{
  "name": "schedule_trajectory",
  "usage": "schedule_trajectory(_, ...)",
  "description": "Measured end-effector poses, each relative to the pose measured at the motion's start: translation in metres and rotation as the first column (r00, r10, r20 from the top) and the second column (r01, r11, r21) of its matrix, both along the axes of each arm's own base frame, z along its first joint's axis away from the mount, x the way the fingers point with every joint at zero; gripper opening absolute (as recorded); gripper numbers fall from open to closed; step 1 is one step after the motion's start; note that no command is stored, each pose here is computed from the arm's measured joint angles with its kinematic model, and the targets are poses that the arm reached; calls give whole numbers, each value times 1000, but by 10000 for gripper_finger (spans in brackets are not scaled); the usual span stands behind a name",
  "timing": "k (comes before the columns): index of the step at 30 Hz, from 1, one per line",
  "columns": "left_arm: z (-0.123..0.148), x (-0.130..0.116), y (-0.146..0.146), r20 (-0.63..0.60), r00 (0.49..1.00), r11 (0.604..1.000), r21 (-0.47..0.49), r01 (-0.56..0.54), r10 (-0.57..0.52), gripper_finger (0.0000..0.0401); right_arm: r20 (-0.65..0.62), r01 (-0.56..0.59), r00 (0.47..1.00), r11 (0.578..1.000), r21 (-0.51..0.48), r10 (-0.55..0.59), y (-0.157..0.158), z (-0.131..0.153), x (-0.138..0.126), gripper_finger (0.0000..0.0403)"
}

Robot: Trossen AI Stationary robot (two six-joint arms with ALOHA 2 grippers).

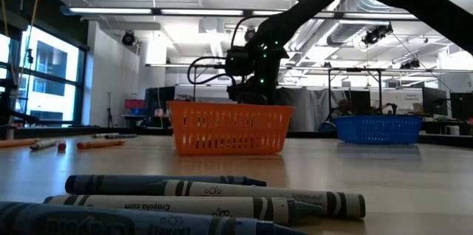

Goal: Sort crayons
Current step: Put the orange crayon into the orange bin

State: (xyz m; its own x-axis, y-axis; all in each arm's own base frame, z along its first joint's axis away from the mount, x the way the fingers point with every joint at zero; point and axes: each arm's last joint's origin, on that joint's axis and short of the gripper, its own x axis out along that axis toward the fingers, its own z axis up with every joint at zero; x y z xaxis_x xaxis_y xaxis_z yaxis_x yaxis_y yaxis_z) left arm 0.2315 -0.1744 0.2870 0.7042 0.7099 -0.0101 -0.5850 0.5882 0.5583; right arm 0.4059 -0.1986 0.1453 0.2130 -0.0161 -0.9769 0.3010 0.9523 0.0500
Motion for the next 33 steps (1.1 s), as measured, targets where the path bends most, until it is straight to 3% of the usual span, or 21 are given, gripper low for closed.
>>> schedule_trajectory(6, 0, 0, 0, 0, 1000, 1000, 0, 0, 0, 51, -4, -32, 999, 999, -5, 32, 0, 0, 0, 129)
schedule_trajectory(17, 0, 0, 0, 1, 1000, 1000, -1, 0, 0, 51, -10, -51, 999, 999, 3, 51, 1, 0, -1, 11)
schedule_trajectory(33, 0, 0, 0, 8, 1000, 1000, -8, 0, 0, 51, -26, -36, 999, 998, 43, 37, -2, 1, -6, 2)
